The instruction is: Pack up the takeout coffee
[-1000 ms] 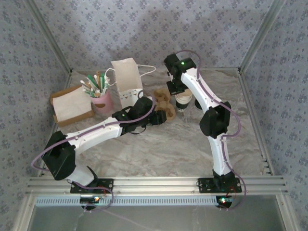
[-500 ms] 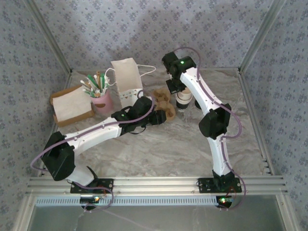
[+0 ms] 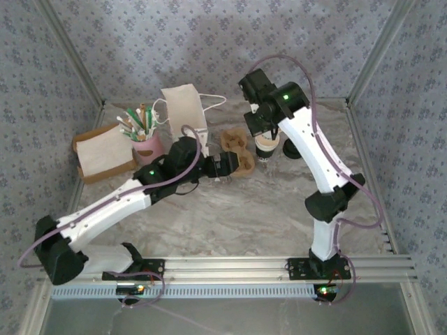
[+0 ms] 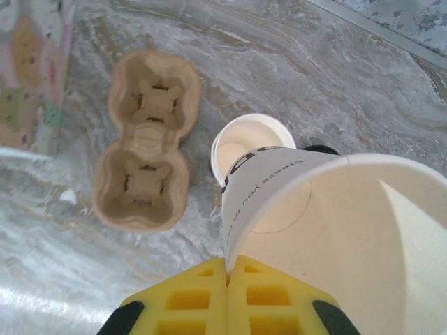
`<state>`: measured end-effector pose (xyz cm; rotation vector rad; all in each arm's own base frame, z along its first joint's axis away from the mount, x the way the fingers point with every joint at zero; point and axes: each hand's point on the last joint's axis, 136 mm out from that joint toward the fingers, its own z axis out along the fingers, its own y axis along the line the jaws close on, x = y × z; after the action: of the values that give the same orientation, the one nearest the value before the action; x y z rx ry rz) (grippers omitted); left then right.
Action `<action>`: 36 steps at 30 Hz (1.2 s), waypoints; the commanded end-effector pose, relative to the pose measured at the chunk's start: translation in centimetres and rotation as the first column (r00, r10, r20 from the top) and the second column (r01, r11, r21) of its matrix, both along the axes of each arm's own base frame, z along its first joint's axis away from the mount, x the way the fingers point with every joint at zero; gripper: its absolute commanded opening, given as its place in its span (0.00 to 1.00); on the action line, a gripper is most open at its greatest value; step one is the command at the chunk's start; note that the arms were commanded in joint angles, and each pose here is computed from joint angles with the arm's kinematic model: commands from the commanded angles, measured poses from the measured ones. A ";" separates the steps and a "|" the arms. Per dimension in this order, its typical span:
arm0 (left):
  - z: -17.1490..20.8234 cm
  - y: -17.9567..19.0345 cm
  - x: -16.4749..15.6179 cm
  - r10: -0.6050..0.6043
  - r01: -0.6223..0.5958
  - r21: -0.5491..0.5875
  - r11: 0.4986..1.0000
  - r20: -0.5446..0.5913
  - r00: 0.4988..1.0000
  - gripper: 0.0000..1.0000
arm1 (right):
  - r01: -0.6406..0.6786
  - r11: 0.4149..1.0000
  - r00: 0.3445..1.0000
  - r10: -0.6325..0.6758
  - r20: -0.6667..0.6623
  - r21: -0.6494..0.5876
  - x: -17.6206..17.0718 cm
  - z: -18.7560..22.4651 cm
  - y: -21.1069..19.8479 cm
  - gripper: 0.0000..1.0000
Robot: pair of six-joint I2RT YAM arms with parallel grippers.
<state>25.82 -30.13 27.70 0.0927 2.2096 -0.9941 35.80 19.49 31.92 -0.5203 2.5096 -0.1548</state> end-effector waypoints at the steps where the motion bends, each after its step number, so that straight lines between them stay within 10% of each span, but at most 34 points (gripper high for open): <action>1: 0.3 2.0 -0.8 -0.006 0.006 0.030 1.000 0.016 1.000 1.00 | -0.019 0.999 0.999 0.017 -0.045 -0.044 -3.1 -0.8 0.1 0.04; 20: -1.2 6.1 -1.5 0.129 -0.129 0.061 0.990 0.002 0.992 0.99 | -0.073 0.997 0.943 0.059 -0.326 -0.030 -11.7 -16.1 4.6 0.05; 36: -2.9 3.6 -1.6 0.113 -0.113 0.072 0.991 -0.006 0.994 0.99 | -0.039 0.998 0.932 0.052 -0.358 0.043 -12.9 -19.2 5.2 0.23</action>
<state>23.85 -25.16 23.90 -0.0064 2.2791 -0.8041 23.27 23.75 11.79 -0.6577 2.8830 -0.0653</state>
